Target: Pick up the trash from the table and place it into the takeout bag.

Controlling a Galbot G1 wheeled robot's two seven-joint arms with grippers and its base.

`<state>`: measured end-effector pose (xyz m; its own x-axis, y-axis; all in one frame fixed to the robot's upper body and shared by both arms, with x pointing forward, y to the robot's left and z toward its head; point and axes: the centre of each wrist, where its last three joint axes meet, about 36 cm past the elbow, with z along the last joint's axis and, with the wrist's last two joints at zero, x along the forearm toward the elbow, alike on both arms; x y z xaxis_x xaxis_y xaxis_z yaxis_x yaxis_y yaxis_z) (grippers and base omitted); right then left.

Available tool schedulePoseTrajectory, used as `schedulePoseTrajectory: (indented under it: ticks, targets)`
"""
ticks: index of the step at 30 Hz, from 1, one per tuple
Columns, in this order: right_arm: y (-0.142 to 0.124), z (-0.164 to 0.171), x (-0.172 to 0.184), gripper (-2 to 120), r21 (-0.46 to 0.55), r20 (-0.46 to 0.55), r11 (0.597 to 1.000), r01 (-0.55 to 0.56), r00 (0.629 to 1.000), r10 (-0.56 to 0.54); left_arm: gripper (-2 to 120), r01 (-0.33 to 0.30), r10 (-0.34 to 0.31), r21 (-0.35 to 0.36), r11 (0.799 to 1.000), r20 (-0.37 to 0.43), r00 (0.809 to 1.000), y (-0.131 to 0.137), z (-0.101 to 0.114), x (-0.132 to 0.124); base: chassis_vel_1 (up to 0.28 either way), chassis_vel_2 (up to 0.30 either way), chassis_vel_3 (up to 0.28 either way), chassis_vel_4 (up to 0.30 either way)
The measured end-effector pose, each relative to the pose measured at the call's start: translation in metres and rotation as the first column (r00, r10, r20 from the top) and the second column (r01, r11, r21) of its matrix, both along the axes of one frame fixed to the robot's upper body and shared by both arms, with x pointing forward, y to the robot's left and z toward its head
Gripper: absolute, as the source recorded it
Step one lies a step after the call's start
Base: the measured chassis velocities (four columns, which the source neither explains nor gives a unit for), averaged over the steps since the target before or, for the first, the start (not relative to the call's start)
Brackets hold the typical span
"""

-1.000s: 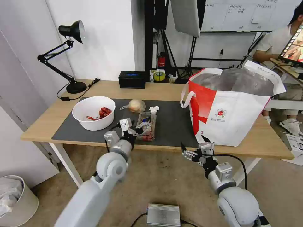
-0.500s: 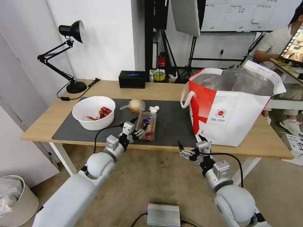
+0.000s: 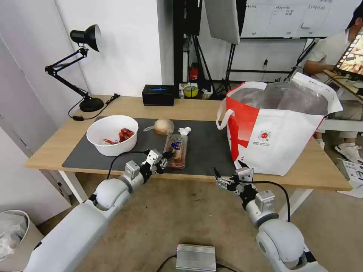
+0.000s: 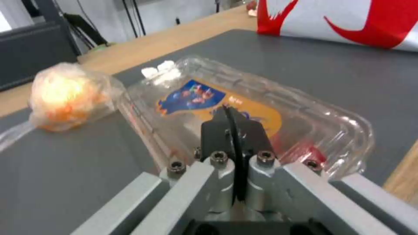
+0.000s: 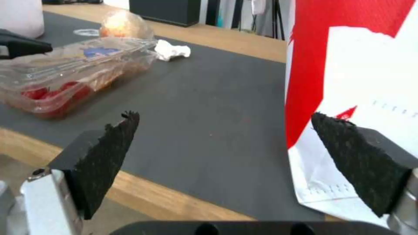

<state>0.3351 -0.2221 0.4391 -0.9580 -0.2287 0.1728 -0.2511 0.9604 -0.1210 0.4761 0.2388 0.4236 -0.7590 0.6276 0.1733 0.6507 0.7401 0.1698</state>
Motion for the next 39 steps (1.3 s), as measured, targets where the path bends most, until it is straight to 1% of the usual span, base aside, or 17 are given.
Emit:
schedulePoseTrajectory:
  ticks: [4,7,8,9,11,12,14,15,16,18,22,23,24,27,30,35,39]
  targets:
    - [0.004,-0.002,0.008,100,0.074,-0.023,0.997,-0.001,1.0,0.003,0,-0.002,0.002,0.007,1.0,0.012,1.0,0.004,0.007,0.005,0.0,0.0,0.0,0.0]
    - [0.007,0.0,0.022,100,0.216,-0.05,0.976,-0.002,0.999,0.013,0,0.0,0.0,0.01,1.0,0.01,1.0,0.005,0.007,0.006,0.0,0.0,0.0,0.0]
    - [0.007,0.0,0.022,100,0.216,-0.05,0.976,-0.002,0.999,0.013,0,0.0,0.0,0.01,1.0,0.01,1.0,0.005,0.007,0.006,0.0,0.0,0.0,0.0]
    - [0.008,0.003,0.033,100,0.305,-0.065,0.952,0.004,0.998,0.016,0,0.001,-0.001,0.013,1.0,0.004,1.0,0.005,0.005,0.005,0.0,0.0,0.0,0.0]
    - [0.007,0.006,0.045,100,0.416,-0.085,0.909,0.02,0.996,0.017,0,0.008,-0.008,0.014,1.0,-0.006,1.0,0.002,0.001,0.006,0.0,0.0,0.0,0.0]
    - [0.007,0.006,0.045,100,0.416,-0.085,0.909,0.02,0.996,0.017,0,0.008,-0.008,0.014,1.0,-0.006,1.0,0.002,0.001,0.006,0.0,0.0,0.0,0.0]
    - [0.008,0.006,0.051,100,0.471,-0.099,0.882,0.028,0.995,0.022,0,0.011,-0.011,0.013,1.0,-0.012,1.0,0.001,-0.001,0.005,0.0,0.0,0.0,0.0]
    - [0.01,0.005,0.055,100,0.515,-0.11,0.857,0.031,0.993,0.03,0,0.012,-0.012,0.011,1.0,-0.016,1.0,0.0,-0.003,0.004,0.0,0.0,0.0,0.0]
    - [0.01,0.005,0.055,100,0.515,-0.11,0.857,0.031,0.993,0.03,0,0.012,-0.012,0.011,1.0,-0.016,1.0,0.0,-0.003,0.004,0.0,0.0,0.0,0.0]
    - [0.016,0.003,0.062,100,0.582,-0.137,0.812,0.045,0.99,0.043,0,0.012,-0.012,0.01,1.0,-0.023,1.0,0.0,-0.006,0.001,0.0,0.0,0.0,0.0]
    - [0.022,0.002,0.069,100,0.626,-0.167,0.777,0.068,0.985,0.048,0,0.013,-0.012,0.011,1.0,-0.026,1.0,0.0,-0.007,0.0,0.0,0.0,0.0,0.0]
    - [0.026,0.001,0.073,100,0.652,-0.186,0.754,0.075,0.981,0.063,0,0.013,-0.012,0.01,1.0,-0.026,1.0,0.001,-0.007,-0.001,0.0,0.0,0.0,0.0]
    - [0.026,0.001,0.073,100,0.652,-0.186,0.754,0.075,0.981,0.063,0,0.013,-0.012,0.01,1.0,-0.026,1.0,0.001,-0.007,-0.001,0.0,0.0,0.0,0.0]
    - [0.032,0.004,0.083,100,0.702,-0.204,0.708,0.073,0.974,0.102,0,0.012,-0.011,0.006,1.0,-0.027,1.0,0.0,-0.008,-0.003,0.0,0.0,0.0,0.0]
    - [0.034,0.007,0.09,100,0.722,-0.211,0.688,0.073,0.97,0.118,0,0.009,-0.008,0.001,1.0,-0.029,1.0,-0.001,-0.008,-0.004,0.0,0.0,0.0,0.0]
    - [0.04,0.007,0.098,100,0.734,-0.229,0.675,0.079,0.964,0.136,0,0.006,-0.006,0.003,1.0,-0.03,1.0,0.002,-0.008,-0.006,0.0,0.0,0.0,0.0]
    - [0.046,0.008,0.11,100,0.759,-0.243,0.646,0.079,0.955,0.169,0,0.006,-0.006,0.003,1.0,-0.031,1.0,0.003,-0.008,-0.007,0.0,0.0,0.0,0.0]
